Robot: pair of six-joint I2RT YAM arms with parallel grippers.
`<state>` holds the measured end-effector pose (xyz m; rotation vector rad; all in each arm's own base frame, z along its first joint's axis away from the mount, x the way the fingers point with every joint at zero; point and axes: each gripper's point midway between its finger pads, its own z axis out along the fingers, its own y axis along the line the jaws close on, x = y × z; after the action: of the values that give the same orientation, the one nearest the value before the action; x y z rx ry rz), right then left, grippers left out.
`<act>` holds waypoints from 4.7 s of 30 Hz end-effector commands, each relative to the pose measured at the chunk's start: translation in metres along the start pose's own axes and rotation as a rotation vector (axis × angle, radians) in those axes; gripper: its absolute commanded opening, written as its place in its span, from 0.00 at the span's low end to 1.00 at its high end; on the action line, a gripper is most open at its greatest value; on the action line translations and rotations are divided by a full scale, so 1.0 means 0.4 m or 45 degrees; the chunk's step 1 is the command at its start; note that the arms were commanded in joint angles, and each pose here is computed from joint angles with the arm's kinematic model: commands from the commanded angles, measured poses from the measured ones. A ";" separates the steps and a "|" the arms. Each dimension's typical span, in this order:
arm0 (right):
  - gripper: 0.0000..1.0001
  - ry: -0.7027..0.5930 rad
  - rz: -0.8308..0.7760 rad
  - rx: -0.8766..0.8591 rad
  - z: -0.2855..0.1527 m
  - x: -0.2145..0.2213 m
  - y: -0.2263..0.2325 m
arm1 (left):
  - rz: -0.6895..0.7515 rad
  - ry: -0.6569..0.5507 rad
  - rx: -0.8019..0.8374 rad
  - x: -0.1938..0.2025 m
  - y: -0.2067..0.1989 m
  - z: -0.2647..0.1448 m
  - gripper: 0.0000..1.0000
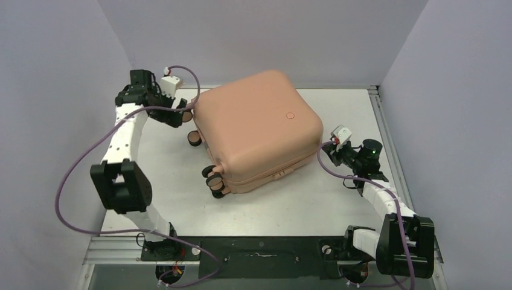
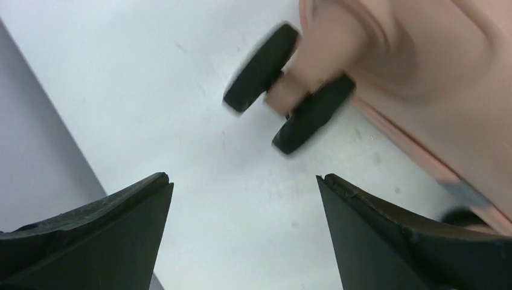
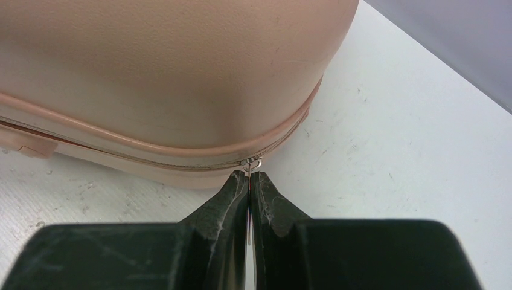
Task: Pack the luggage
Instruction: Zip the luggage at the center of the board.
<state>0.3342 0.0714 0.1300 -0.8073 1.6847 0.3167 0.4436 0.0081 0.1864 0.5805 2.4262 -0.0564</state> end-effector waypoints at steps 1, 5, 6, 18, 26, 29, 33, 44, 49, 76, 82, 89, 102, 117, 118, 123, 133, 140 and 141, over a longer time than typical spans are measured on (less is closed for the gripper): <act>0.05 -0.044 -0.010 -0.053 0.009 -0.009 0.027 | 0.084 -0.402 -0.001 -0.089 -0.088 -0.293 0.96; 0.05 -0.031 0.003 -0.057 0.012 0.001 0.032 | 0.292 -0.566 0.253 -0.062 -0.280 -0.430 0.96; 0.05 -0.026 0.004 -0.054 0.012 0.003 0.031 | 0.355 -0.579 0.307 -0.051 -0.332 -0.448 0.96; 0.05 0.000 -0.019 -0.023 0.006 0.015 0.022 | 0.513 -0.285 0.681 0.153 -0.624 -0.376 0.96; 0.05 0.019 -0.017 -0.004 0.010 0.023 0.013 | 0.553 -0.149 0.752 0.213 -0.674 -0.344 0.96; 0.05 0.032 -0.016 0.002 0.011 0.031 0.010 | 0.580 -0.087 0.710 0.238 -0.673 -0.316 0.96; 0.05 0.032 -0.009 0.003 0.013 0.028 0.007 | 0.598 -0.056 0.554 0.246 -0.635 -0.278 0.98; 0.05 0.035 -0.003 0.006 0.015 0.030 0.004 | 0.572 -0.076 0.424 0.244 -0.606 -0.227 0.57; 0.05 0.047 -0.005 0.023 0.016 0.035 -0.003 | 0.574 -0.075 0.452 0.234 -0.616 -0.231 0.20; 0.47 0.073 -0.142 -0.118 0.026 0.041 -0.002 | 0.616 -0.064 0.515 0.364 -0.549 -0.239 0.00; 0.53 -0.013 -0.125 -0.146 0.037 0.038 0.019 | 0.628 -0.063 0.480 0.377 -0.509 -0.236 0.00; 0.49 -0.166 -0.012 -0.313 0.053 0.001 0.075 | 0.596 -0.049 0.465 0.395 -0.446 -0.230 0.00; 0.15 -0.255 -0.015 -0.513 0.048 -0.067 0.174 | 0.493 -0.019 0.468 0.405 -0.363 -0.179 0.00; 0.05 0.026 0.026 0.377 0.057 -0.017 -0.155 | 0.483 -0.049 0.475 0.395 -0.339 -0.203 0.00; 0.05 0.049 0.033 0.391 0.069 -0.012 -0.167 | 0.485 -0.052 0.471 0.395 -0.338 -0.206 0.00; 0.05 0.098 -0.010 0.433 0.139 -0.017 -0.218 | 0.490 -0.053 0.473 0.393 -0.334 -0.215 0.00; 0.05 0.113 -0.104 0.462 0.326 -0.086 -0.271 | 0.502 -0.058 0.475 0.401 -0.326 -0.243 0.00; 0.05 -0.080 -0.033 0.338 0.388 -0.173 -0.258 | 0.513 -0.076 0.508 0.421 -0.335 -0.266 0.00; 0.05 -0.117 -0.024 0.300 0.380 -0.187 -0.238 | 0.519 -0.081 0.506 0.423 -0.337 -0.269 0.00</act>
<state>0.4892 0.1601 0.1145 -0.7942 1.7509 0.2854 0.2322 -0.0550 0.1613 1.2033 2.0648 -0.4845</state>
